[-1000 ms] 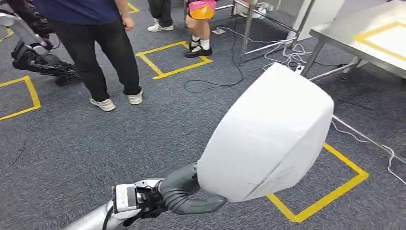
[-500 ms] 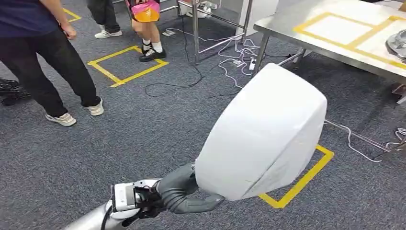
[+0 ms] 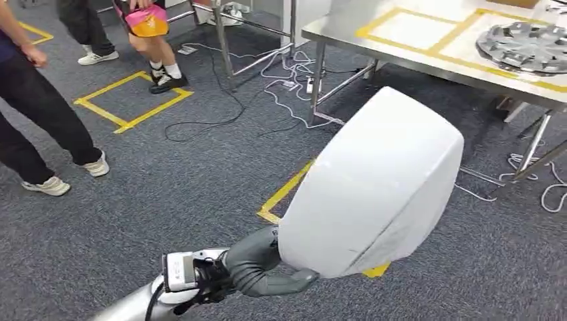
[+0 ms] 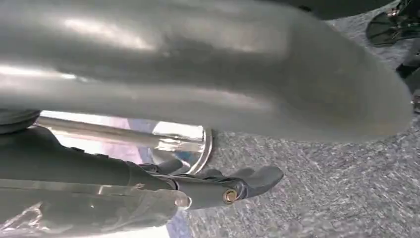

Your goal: Take the parts from the cabinet and place them on the table.

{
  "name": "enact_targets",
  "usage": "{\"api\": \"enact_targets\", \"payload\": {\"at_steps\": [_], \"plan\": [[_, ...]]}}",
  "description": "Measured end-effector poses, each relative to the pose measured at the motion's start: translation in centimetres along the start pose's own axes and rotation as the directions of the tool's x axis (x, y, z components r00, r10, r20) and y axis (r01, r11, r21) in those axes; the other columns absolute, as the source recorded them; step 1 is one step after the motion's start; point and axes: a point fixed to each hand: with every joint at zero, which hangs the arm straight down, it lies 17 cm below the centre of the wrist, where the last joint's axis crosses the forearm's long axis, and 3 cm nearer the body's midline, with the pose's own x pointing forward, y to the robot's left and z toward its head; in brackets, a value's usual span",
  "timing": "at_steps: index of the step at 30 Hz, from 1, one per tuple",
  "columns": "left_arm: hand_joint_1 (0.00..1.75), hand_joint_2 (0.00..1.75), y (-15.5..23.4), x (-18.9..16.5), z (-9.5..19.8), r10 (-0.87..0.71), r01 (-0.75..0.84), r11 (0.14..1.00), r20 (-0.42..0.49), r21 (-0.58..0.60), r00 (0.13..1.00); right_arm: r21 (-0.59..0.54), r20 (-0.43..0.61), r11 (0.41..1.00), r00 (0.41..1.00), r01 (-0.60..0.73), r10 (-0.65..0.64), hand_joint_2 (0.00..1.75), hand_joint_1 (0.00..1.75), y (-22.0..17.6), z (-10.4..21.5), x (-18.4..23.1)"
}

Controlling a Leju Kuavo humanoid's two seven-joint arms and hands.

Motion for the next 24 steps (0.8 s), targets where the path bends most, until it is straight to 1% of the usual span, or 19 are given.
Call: {"api": "enact_targets", "payload": {"at_steps": [4, 13, 17, 24], "plan": [[1.75, 1.75, 0.0, 0.2, -0.2, -0.003, 0.003, 1.0, 0.004, -0.003, 1.0, 0.0, -0.011, 1.0, 1.0, 0.0, 0.0, 0.0, 0.0, 0.0, 0.0, -0.4], [1.75, 1.75, 0.0, -0.3, 0.0, -0.027, 0.026, 1.0, -0.015, -0.015, 1.0, 0.013, -0.026, 1.0, 1.0, 0.007, -0.006, 0.0, 0.0, 0.1, 0.0, -0.4], [1.75, 1.75, 0.0, -0.1, -0.2, -0.032, 0.031, 0.999, -0.012, -0.024, 0.999, 0.037, -0.061, 0.999, 0.998, -0.015, 0.017, 0.0, 0.0, 0.7, 0.1, -1.8], [1.75, 1.75, -0.1, -0.2, -0.2, -0.034, 0.033, 0.999, -0.017, -0.033, 0.999, 0.048, -0.049, 0.998, 0.998, -0.026, 0.029, 0.0, 0.0, 0.9, 0.2, -0.8]]}}
